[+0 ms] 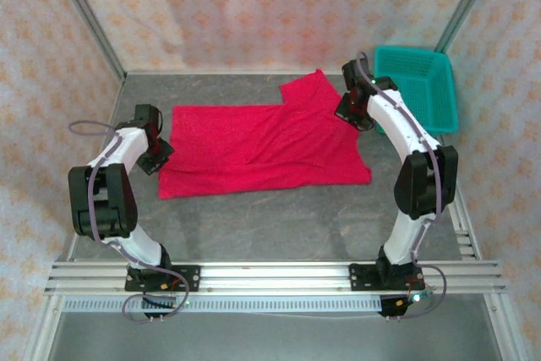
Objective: Fold the inside-out t-shirt
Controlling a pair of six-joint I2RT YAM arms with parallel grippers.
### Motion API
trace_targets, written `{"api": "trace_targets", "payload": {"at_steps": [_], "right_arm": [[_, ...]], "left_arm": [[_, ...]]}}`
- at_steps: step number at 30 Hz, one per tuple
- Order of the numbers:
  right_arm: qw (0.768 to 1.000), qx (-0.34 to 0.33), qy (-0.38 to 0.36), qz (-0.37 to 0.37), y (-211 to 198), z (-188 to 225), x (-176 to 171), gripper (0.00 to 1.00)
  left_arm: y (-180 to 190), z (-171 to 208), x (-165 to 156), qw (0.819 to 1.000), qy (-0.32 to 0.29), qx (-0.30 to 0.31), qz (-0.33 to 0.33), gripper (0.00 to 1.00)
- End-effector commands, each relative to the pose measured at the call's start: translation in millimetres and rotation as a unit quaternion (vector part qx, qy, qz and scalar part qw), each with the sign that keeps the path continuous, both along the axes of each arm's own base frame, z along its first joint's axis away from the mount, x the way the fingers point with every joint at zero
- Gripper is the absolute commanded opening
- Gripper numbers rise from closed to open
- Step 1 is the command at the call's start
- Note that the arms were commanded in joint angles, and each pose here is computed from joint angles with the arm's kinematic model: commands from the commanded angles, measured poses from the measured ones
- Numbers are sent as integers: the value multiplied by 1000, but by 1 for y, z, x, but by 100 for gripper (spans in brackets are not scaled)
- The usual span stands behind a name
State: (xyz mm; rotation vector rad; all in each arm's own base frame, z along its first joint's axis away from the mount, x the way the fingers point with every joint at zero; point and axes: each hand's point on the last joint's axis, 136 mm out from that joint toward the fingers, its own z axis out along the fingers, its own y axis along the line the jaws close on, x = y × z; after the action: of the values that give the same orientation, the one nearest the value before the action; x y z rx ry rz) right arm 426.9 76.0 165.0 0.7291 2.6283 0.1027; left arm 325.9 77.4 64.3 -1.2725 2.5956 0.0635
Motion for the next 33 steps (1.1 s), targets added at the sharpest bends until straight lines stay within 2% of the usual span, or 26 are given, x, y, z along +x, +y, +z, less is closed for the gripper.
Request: {"api": "trace_targets", "payload": {"at_steps": [1,11,18,22,23,24,25,26,27,29,32,33], "right_arm": [[1000,-22,-12,-11,-15,15,7,0],[1000,-22,-2,-9,-17,10,18,0],[1000,-21,16,-7,-13,-12,28,0],[999,-19,28,-3,-8,-33,46,0],[999,-15,29,-2,-6,-36,54,0],[1000,-10,29,1,-3,-39,62,0],[999,-6,32,3,-2,-41,70,11],[999,-6,35,5,0,-42,77,29],[999,-4,41,9,2,-43,83,42],[998,-2,56,13,5,-41,85,51],[997,0,75,25,12,-36,71,52],[996,5,79,32,16,-37,63,52]], "left_arm": [[7,13,12,1000,-12,24,-5,0],[3,30,29,999,-33,23,-14,0],[3,9,42,1000,-6,23,-19,0],[10,-1,52,999,15,34,-19,0],[11,-3,57,999,16,34,-20,4],[12,-5,62,999,16,33,-22,13],[11,-5,68,999,13,29,-26,25],[10,-10,73,999,18,24,-29,38],[10,-10,77,999,19,23,-32,46],[11,-4,81,999,22,30,-35,52],[16,21,75,996,26,80,-43,53],[14,41,71,993,12,104,-47,54]]}}
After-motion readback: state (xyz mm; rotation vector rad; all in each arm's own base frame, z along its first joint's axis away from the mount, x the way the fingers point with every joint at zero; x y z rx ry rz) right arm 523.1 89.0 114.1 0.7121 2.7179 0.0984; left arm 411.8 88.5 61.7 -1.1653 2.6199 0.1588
